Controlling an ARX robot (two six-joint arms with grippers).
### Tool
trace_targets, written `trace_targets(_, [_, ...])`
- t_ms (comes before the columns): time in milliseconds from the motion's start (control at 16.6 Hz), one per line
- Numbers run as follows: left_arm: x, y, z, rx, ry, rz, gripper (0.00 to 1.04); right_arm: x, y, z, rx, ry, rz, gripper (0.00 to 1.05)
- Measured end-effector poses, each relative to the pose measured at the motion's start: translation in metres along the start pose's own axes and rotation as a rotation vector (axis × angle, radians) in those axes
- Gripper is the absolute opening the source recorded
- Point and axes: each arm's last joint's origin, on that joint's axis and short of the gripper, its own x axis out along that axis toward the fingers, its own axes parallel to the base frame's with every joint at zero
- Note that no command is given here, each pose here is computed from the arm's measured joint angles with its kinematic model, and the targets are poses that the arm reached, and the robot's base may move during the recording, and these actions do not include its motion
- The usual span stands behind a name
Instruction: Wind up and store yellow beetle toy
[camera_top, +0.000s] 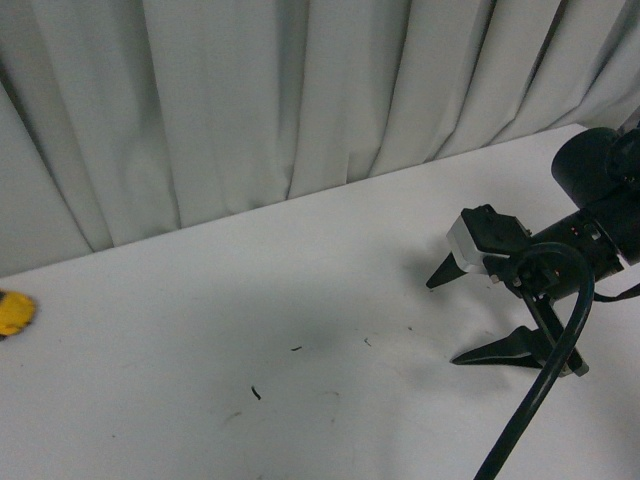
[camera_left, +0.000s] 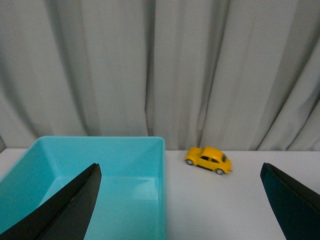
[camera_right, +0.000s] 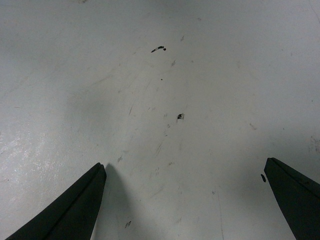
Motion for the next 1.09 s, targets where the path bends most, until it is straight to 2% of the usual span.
trace_targets(423, [0.0, 0.0, 0.0, 0.0, 0.0, 0.0, 0.98, 0.002, -0.002, 0.005, -0.007, 0.004, -0.011, 0.98])
trace_targets(785, [0.0, 0.0, 0.0, 0.0, 0.0, 0.0, 0.98, -0.001, -0.016, 0.028, -0.085, 0.053, -0.086, 0.98])
trace_targets(906, [0.0, 0.0, 0.0, 0.0, 0.0, 0.0, 0.98, -0.01, -0.03, 0.052, -0.142, 0.037, -0.153, 0.98])
trace_targets(1087, [0.0, 0.0, 0.0, 0.0, 0.0, 0.0, 0.98, -0.038, -0.058, 0.114, -0.285, -0.019, -0.299, 0.98])
